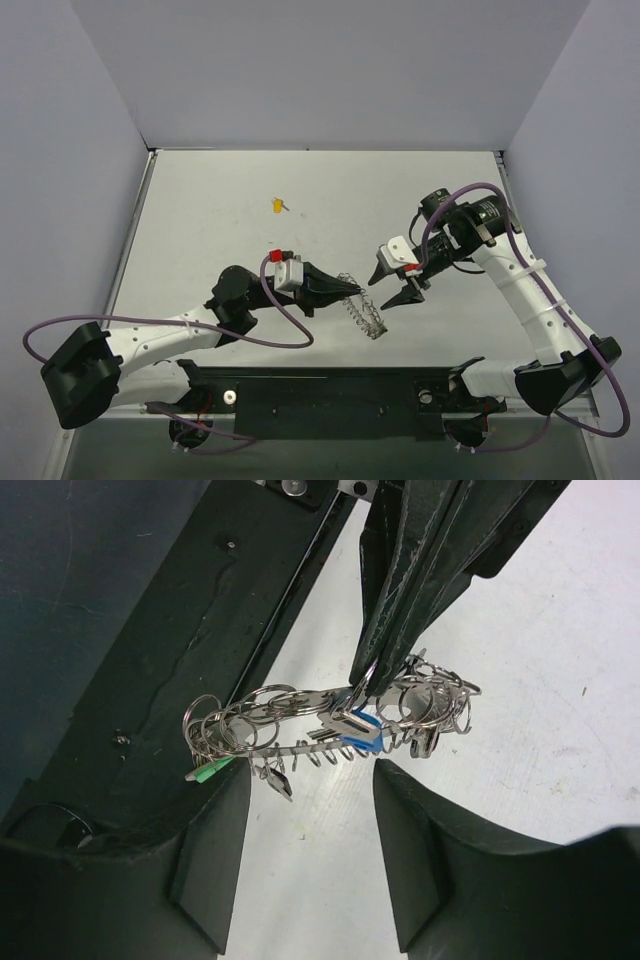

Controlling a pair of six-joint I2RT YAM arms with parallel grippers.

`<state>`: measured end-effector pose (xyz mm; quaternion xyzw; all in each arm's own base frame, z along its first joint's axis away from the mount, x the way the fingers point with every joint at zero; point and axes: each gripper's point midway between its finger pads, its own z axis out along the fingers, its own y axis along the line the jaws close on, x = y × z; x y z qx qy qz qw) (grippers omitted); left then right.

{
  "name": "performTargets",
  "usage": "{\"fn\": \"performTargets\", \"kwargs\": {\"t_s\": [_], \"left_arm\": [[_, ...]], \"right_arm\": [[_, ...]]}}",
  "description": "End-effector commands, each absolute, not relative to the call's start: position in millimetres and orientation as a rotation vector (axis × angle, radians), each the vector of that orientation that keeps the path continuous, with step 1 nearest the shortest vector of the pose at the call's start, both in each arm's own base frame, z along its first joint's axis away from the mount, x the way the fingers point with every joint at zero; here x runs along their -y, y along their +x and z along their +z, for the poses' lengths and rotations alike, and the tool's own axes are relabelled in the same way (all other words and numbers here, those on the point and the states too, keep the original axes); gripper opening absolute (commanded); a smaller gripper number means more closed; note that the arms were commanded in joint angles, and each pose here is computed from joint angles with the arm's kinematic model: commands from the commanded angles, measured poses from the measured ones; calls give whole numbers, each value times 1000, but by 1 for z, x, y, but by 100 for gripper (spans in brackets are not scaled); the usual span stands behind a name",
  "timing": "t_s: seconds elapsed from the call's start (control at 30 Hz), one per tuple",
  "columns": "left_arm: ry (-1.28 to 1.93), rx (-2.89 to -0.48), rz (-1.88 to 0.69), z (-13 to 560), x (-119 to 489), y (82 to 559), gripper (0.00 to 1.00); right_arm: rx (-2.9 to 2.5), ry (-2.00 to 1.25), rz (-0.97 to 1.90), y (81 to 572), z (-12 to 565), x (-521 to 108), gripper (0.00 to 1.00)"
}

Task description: Put the keys on the keyring

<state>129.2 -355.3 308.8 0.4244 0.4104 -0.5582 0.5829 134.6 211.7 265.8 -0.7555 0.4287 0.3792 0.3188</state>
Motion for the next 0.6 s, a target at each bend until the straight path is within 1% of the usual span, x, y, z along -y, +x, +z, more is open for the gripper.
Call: {"fn": "performTargets", "kwargs": {"t_s": [0.0, 0.1, 0.13, 0.27, 0.37, 0.57], "left_arm": [[933, -820, -1334, 338, 352, 126, 0], [911, -822, -1338, 336, 352, 128, 0], [908, -826, -1337, 335, 352, 129, 0], [906, -818, -1346, 337, 353, 128, 0], [906, -818, -1363, 337, 354, 126, 0], [899, -799, -1399, 339, 353, 123, 0]], "right_arm": [[-1266, -1996, 1216, 88, 271, -194, 44], [-1269, -1995, 1225, 86, 270, -195, 39], [-1270, -1995, 1231, 85, 269, -194, 36], [-1269, -1995, 1243, 84, 265, -196, 34], [-1299, -1982, 1241, 86, 262, -197, 34], [-1312, -1974, 1242, 89, 261, -198, 42]]}}
